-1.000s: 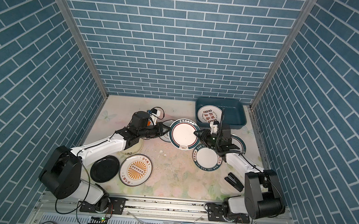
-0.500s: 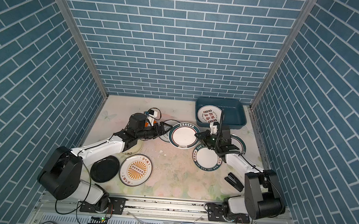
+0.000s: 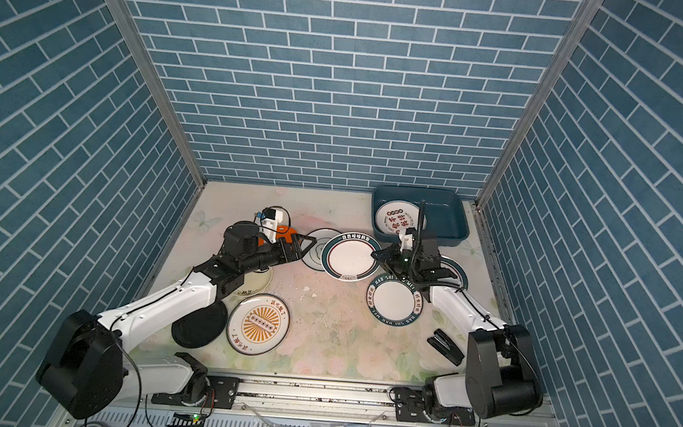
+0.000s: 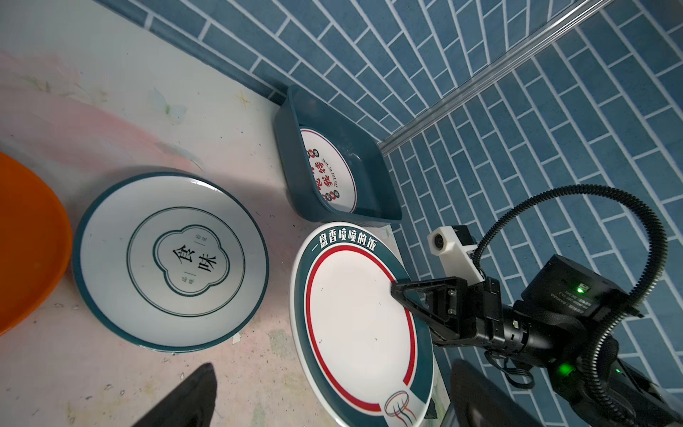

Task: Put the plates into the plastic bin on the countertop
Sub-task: 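Carry the plate into the teal bin with the right gripper while the left draws back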

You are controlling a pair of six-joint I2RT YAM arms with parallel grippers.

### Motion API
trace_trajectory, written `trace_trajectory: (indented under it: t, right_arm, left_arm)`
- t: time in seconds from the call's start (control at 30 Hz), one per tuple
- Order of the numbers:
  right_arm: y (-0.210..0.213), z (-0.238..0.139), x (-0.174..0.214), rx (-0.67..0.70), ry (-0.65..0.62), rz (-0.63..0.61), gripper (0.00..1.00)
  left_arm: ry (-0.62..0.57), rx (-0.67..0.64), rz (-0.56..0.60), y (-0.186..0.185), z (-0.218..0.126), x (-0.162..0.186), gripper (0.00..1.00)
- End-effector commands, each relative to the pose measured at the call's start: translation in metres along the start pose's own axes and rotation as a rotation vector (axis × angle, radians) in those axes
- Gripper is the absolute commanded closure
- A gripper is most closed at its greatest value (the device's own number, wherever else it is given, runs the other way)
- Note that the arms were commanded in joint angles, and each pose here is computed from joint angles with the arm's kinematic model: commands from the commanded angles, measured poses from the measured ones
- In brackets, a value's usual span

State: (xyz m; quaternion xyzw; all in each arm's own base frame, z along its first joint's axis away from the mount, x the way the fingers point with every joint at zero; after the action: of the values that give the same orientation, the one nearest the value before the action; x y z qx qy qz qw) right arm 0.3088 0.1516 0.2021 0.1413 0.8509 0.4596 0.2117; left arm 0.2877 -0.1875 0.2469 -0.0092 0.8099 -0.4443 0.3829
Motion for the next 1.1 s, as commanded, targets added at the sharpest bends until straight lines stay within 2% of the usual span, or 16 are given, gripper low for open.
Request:
trace_trajectory:
  t: [0.0,0.17,0.3,0.57,0.8,1.07]
  right_arm:
    - [0.013,-0.013,-0.010,0.033,-0.036,-0.064,1.00]
    - [0.013,-0.026,-0.037,0.056,-0.088,-0.049,1.00]
    - [0.010,-0.045,-0.063,0.078,-0.176,-0.029,1.00]
    - [-0.009,-0.070,-0.110,0.230,-0.362,-0.002,1.00]
    - [-0.024,-0.062,-0.147,0.405,-0.395,-0.053,1.00]
    - [-0.038,-0.033,-0.192,0.464,-0.405,-0.066,1.00]
  left_arm:
    - [-0.032,-0.053,0.061,0.004,-0.012,-0.002,0.00]
    - [-0.056,-0.086,0.086,0.007,-0.025,0.001,0.00]
    - [-0.041,-0.108,0.104,0.010,-0.031,0.006,0.00]
    - [-0.026,-0.158,0.136,0.019,-0.040,0.015,0.00]
    - [-0.028,-0.193,0.150,0.021,-0.049,0.018,0.00]
    - [-0.010,-0.163,0.135,0.019,-0.050,0.023,0.00]
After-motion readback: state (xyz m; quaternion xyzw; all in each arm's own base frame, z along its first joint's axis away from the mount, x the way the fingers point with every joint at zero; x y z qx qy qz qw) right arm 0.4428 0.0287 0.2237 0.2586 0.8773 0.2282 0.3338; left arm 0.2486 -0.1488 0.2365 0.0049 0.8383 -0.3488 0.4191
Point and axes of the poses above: each gripper's point midway between its finger pads, its own z axis out along the fingers, its own y axis along the line the jaws close on, x = y × z, the point moved 7 cm from there along -z, back along the fingers, and after that the axes turned 1 degree about z, right-handed, at the moved point
